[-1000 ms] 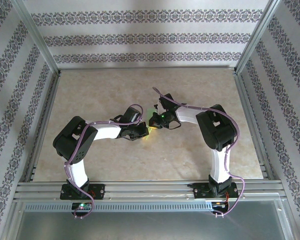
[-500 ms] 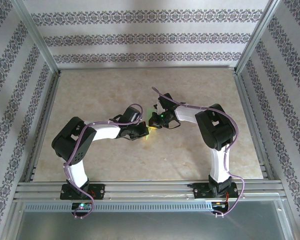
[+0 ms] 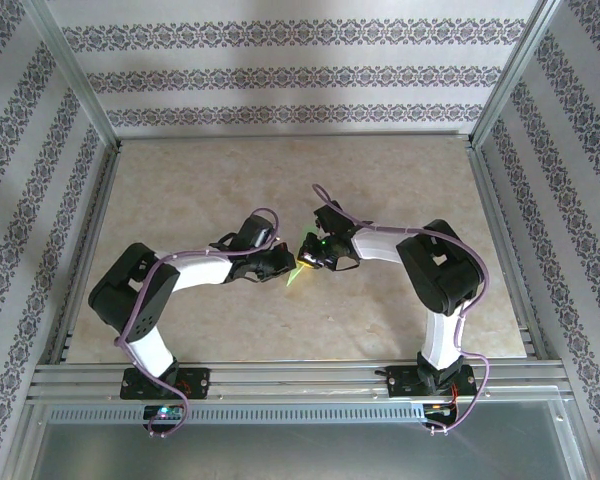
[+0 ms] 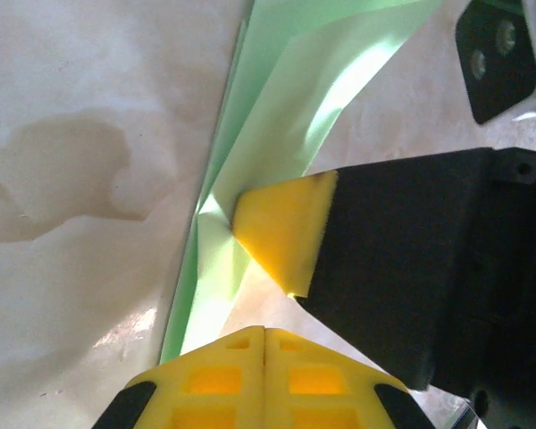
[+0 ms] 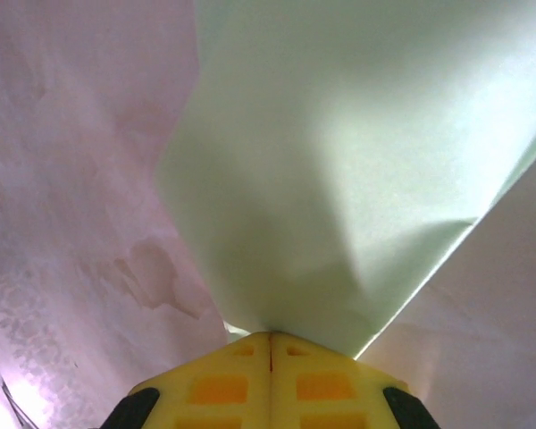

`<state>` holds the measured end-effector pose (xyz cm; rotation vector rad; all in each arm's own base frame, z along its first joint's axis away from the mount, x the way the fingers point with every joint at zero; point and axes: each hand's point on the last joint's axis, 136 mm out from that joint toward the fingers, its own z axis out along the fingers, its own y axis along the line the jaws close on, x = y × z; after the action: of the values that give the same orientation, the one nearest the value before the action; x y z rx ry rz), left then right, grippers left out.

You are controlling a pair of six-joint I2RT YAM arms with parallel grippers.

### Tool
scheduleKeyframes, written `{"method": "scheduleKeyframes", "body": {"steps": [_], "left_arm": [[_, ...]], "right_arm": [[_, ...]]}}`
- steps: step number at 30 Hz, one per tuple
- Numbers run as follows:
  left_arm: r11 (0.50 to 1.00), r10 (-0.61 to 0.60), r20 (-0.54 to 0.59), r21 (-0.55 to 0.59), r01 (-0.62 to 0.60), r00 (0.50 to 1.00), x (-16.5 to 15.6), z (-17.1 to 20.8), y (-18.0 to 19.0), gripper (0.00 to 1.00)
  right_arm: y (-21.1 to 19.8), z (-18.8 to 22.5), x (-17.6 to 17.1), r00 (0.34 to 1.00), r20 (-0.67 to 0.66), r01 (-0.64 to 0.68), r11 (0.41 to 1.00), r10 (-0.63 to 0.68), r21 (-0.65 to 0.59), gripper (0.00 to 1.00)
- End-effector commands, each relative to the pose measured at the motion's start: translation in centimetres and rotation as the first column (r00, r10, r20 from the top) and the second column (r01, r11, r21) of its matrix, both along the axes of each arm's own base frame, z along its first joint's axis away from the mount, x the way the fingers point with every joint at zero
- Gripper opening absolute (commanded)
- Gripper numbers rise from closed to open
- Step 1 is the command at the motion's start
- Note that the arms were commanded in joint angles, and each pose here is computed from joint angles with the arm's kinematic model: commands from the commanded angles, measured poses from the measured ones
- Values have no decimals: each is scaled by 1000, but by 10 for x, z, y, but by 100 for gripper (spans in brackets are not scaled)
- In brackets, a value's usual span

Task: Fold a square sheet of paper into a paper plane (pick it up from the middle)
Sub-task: Fifth fold the wing at the center of the table.

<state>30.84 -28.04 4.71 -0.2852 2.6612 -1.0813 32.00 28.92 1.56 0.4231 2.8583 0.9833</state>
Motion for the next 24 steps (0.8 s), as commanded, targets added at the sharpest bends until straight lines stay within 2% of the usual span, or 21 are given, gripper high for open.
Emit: {"method": "scheduleKeyframes", "body": {"steps": [1, 4, 15, 20, 24], "left_arm": [[999, 20, -17, -33, -21, 1000, 5, -5, -3, 3], [999, 19, -16, -45, -20, 1000, 7, -6, -6, 3], [997, 41, -80, 66, -36, 996, 1, -37, 8, 0], [992, 48, -108, 124, -34, 993, -6, -47, 18, 0], [989, 44, -114, 146, -27, 992, -8, -49, 21, 0]], "right_arm": [[-14, -17, -10, 993, -64, 94, 993, -98, -70, 5], [-12, -18, -11, 993, -73, 93, 994, -97, -60, 6], [-5, -4, -6, 998, -30, 63, 998, -63, -8, 10], [-2, 27, 14, 990, 128, -57, 998, 52, 38, 12], [-6, 40, 20, 964, 228, -146, 989, 140, 10, 9]]}}
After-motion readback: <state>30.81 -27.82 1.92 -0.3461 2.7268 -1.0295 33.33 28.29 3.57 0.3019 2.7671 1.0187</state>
